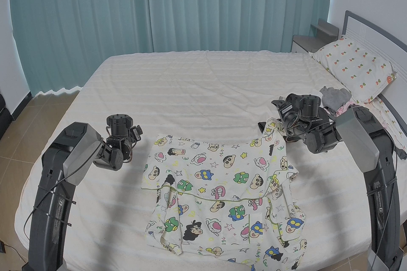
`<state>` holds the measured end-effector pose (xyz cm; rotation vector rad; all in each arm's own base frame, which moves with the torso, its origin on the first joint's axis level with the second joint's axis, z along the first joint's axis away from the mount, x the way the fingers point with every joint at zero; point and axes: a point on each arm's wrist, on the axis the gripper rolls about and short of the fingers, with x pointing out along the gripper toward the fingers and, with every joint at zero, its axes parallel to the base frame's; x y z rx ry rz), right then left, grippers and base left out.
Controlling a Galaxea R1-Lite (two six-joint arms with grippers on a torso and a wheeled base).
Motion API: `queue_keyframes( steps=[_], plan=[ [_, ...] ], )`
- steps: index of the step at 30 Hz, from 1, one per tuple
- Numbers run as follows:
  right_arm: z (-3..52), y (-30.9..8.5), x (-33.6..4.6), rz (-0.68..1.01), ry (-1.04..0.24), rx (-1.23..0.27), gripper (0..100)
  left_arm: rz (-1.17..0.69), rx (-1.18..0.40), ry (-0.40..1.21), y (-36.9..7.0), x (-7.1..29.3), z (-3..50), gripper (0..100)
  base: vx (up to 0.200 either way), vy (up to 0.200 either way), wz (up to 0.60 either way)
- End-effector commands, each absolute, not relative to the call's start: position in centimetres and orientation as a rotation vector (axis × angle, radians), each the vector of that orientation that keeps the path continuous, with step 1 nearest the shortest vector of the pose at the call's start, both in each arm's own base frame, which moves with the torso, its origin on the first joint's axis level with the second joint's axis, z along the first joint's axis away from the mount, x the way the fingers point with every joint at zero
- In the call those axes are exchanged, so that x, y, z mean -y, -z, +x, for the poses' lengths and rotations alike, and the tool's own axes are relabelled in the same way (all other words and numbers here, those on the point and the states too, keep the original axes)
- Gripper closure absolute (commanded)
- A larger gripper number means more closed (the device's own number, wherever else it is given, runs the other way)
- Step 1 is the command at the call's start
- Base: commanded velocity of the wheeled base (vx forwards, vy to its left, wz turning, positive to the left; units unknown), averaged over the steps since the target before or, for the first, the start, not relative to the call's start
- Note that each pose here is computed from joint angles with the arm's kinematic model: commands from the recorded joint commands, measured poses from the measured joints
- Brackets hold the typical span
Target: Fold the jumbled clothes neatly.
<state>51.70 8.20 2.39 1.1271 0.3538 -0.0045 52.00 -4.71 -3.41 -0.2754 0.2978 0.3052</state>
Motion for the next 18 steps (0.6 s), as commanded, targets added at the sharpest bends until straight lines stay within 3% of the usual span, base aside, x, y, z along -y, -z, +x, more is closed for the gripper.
queue_keyframes(
  steps=[1,6,11,15,18],
  plan=[
    [52.0,-3.5,-8.1,1.184,0.018,-0.38,0,-0.276,-0.304,-0.316,3.5,4.2,51.8,0,0.0,0.0,0.0],
    [53.0,-7.3,-8.1,1.413,0.049,-0.375,0,-0.278,-0.344,-0.322,3.8,4.2,50.7,0,0.0,0.0,0.0],
    [53.2,-9.9,-7.0,1.508,0.04,-0.401,0,-0.328,-0.35,-0.323,2.8,4.1,50.0,0,0.0,0.0,0.0],
    [53.0,-10.0,-5.8,1.575,0.09,-0.509,0,-0.332,-0.383,-0.298,2.5,4.1,49.0,0,0.0,0.0,0.0],
    [52.7,-8.3,-4.2,1.616,0.222,-0.596,0,-0.351,-0.393,-0.275,1.7,4.1,48.4,0,0.0,0.0,0.0]
  ],
)
